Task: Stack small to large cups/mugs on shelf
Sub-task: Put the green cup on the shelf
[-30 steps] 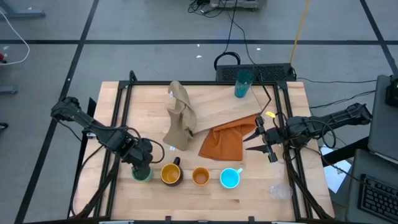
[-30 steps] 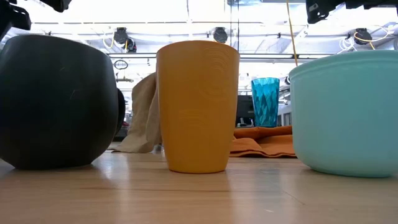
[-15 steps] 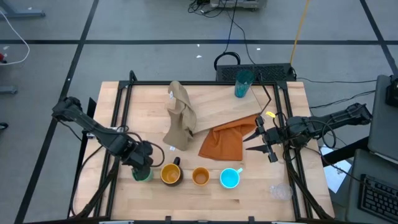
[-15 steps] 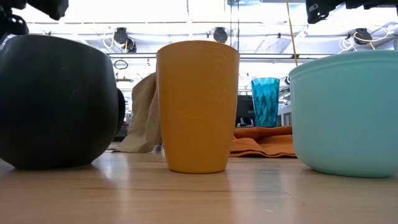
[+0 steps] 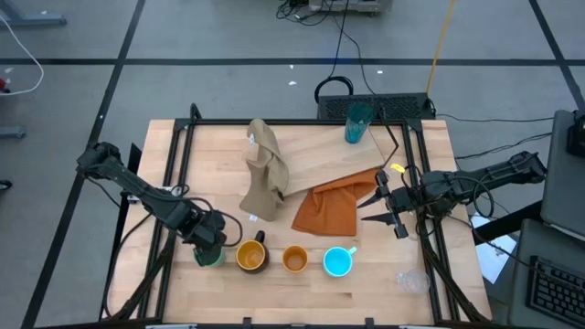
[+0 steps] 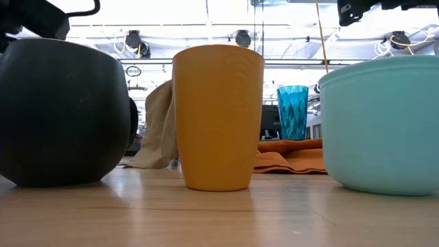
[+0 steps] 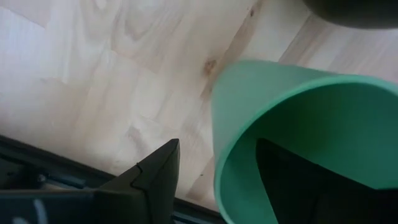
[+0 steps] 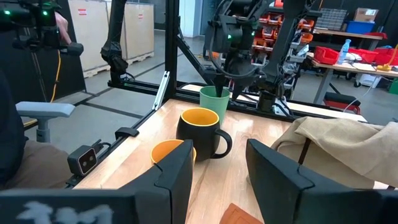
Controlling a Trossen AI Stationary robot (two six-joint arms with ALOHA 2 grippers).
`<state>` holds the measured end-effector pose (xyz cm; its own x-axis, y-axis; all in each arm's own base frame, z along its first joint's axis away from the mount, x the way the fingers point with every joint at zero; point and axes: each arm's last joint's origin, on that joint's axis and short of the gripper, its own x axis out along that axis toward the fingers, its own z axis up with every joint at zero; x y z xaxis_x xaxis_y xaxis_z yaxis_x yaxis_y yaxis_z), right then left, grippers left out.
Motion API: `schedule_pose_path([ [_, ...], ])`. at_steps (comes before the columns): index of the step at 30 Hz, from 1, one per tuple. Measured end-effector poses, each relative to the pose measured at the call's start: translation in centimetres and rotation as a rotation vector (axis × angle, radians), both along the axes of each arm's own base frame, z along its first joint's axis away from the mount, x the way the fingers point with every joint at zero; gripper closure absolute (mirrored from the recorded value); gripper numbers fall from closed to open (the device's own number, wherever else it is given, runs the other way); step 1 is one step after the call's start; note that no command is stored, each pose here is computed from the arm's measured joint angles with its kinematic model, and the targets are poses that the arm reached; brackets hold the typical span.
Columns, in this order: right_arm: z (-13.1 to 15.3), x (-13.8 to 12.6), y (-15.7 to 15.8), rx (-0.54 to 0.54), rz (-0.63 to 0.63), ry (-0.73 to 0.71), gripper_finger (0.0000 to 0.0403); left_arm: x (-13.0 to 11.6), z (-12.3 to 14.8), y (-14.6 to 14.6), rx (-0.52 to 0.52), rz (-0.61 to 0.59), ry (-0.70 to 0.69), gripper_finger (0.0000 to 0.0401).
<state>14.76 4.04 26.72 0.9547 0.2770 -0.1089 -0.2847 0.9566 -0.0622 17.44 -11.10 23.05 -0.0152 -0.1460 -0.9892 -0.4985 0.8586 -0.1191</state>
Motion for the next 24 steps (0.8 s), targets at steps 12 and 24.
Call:
schedule_pose_path([
  [12,0.00,0.00,0.00,0.000,0.000,0.000,0.0261,-0.01,-0.10,0.12,0.000,-0.024,-0.002,0.0190],
  [24,0.00,0.00,0.00,0.000,0.000,0.000,0.0261,0.46,-0.09,0.90,-0.015,-0.015,-0.001,0.0190],
])
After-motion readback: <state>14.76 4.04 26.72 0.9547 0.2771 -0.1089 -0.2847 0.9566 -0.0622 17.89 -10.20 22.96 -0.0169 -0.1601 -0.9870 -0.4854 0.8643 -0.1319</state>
